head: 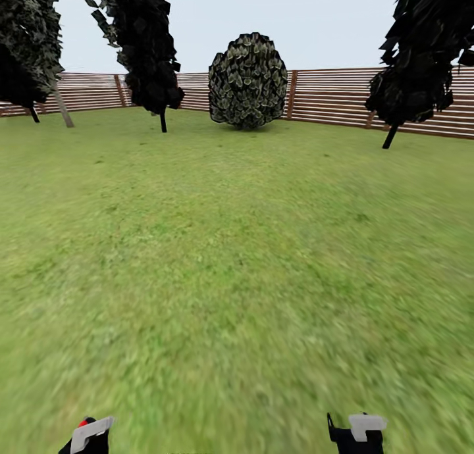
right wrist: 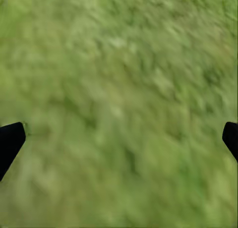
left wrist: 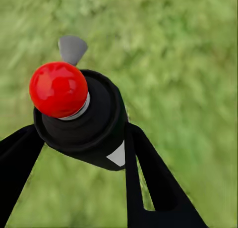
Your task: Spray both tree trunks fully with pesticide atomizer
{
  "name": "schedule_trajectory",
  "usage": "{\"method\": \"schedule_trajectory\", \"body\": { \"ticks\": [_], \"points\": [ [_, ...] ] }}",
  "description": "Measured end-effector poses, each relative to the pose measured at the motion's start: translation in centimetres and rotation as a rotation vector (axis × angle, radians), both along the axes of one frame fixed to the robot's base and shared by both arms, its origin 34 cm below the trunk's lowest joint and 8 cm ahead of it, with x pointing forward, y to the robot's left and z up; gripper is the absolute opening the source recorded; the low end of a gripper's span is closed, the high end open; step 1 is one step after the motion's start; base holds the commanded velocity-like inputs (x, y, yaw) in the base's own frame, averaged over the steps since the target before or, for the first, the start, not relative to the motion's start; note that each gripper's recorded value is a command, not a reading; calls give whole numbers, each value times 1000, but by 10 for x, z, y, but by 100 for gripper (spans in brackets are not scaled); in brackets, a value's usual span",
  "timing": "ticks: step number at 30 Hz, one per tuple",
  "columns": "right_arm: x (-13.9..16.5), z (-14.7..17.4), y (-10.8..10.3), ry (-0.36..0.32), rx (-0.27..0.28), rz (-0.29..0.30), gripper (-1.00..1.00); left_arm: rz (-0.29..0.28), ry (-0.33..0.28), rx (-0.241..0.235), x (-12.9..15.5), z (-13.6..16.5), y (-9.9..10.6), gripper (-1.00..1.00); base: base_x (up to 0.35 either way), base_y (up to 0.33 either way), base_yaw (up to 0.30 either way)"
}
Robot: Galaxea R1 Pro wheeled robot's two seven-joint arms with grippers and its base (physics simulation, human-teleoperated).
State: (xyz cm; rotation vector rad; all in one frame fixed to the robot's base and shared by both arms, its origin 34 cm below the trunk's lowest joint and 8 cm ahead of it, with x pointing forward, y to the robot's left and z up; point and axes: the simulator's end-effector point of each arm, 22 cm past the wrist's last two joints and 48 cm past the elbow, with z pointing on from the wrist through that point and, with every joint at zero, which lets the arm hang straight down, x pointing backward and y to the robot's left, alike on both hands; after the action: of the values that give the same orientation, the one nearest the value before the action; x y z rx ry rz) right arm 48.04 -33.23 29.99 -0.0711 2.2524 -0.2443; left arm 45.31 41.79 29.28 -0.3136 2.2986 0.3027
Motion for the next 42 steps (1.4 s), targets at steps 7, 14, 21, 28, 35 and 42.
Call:
{"method": "schedule_trajectory", "body": {
  "ticks": [7, 14, 21, 28, 35, 42],
  "points": [
    [0, 0, 0, 0, 0, 0, 100, 1, 0, 0, 0, 0, 0, -100, 0, 305, 280],
    [0, 0, 0, 0, 0, 0, 100, 1, 1, 0, 0, 0, 0, -100, 64, 305, 280],
    [0, 0, 0, -1, 0, 0, 100, 1, 1, 0, 0, 0, 0, -100, 104, 310, 280],
    [0, 0, 0, 0, 0, 0, 100, 3, 0, 0, 0, 0, 1, -100, 132, 317, 280],
    [0, 0, 0, 0, 0, 0, 100, 4, 0, 0, 0, 0, 1, -100, 116, 323, 280],
    [0, 0, 0, 0, 0, 0, 100, 4, 0, 0, 0, 0, 1, -100, 85, 333, 280]
  ]
}}
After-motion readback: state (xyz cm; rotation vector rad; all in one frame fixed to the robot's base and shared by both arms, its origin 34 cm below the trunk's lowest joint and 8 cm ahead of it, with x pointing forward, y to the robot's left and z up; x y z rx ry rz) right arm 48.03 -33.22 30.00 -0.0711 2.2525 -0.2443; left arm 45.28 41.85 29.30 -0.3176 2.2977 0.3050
